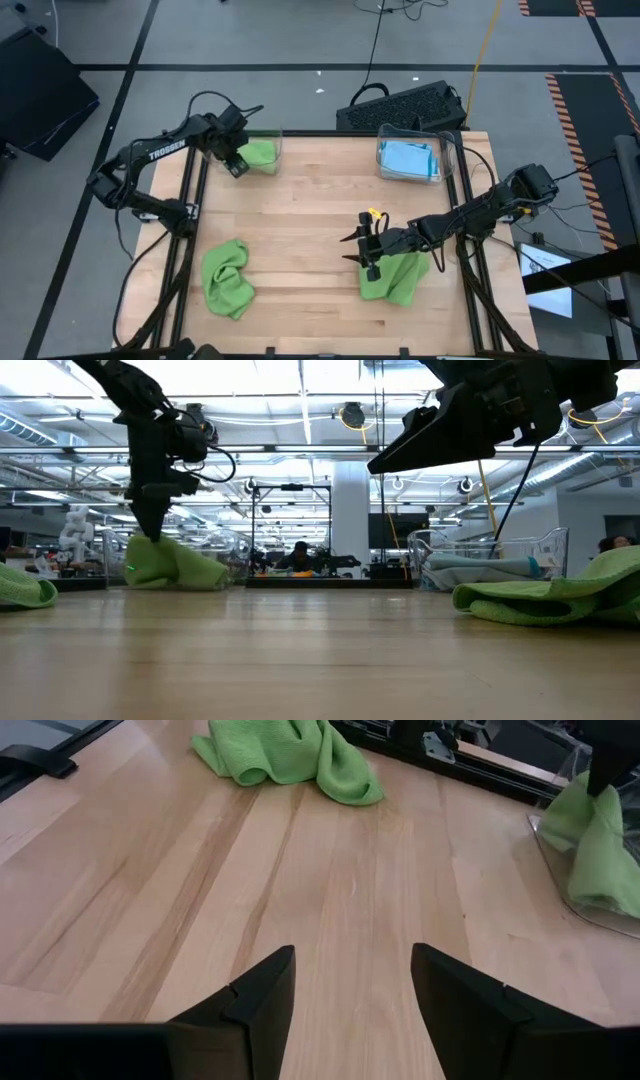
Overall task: Fold microfiber towels
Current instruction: Put the folded green microfiber cloth into the left transparent bin
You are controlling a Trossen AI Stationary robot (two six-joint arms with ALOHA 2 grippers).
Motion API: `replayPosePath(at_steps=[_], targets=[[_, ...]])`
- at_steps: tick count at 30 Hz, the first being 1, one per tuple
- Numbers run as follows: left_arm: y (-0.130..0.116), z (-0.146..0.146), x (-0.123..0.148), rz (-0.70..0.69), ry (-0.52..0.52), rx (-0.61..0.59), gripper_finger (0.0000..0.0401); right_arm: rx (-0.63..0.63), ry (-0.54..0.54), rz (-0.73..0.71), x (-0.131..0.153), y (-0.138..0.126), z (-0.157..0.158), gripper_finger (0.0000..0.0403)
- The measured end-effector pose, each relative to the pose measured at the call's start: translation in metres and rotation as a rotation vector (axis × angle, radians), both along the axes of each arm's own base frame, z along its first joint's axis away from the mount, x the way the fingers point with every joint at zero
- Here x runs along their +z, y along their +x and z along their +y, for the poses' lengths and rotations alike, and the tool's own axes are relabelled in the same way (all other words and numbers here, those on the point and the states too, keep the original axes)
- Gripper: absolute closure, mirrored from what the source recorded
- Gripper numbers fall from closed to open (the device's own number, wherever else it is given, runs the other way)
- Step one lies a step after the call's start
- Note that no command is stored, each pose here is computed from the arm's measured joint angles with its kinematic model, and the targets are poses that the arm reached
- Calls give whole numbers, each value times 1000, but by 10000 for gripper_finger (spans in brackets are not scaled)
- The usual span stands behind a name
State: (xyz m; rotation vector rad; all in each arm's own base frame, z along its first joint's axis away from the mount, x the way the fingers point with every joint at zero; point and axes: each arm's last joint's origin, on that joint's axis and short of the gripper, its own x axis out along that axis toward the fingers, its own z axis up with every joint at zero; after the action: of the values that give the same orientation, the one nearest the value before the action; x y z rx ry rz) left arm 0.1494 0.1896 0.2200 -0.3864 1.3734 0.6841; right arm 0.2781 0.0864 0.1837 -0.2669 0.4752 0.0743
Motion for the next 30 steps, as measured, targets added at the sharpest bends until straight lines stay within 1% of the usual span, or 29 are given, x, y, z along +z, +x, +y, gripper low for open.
replayPosePath(at_steps=[3,6,10,12,15,20,23,26,30], targets=[[1,3,-2,-7,40,9,256,0,0,0,0,0,0,211],[1,3,-1,-15,36,17,256,0,0,0,0,0,0,211],[4,2,6,-94,-11,-40,256,0,1,0,0,0,0,211],[7,2,15,-114,23,-41,256,-1,1,0,0,0,0,211],[6,1,26,-79,102,-35,256,-1,1,0,0,0,0,211],[2,0,24,-4,91,-91,253,-1,1,0,0,0,0,211],[2,-2,19,76,109,-118,236,-1,1,0,0,0,0,211],[6,-7,16,77,100,-152,206,-1,1,0,0,0,0,211],[9,-9,16,93,114,-161,172,-1,1,1,0,0,0,211]])
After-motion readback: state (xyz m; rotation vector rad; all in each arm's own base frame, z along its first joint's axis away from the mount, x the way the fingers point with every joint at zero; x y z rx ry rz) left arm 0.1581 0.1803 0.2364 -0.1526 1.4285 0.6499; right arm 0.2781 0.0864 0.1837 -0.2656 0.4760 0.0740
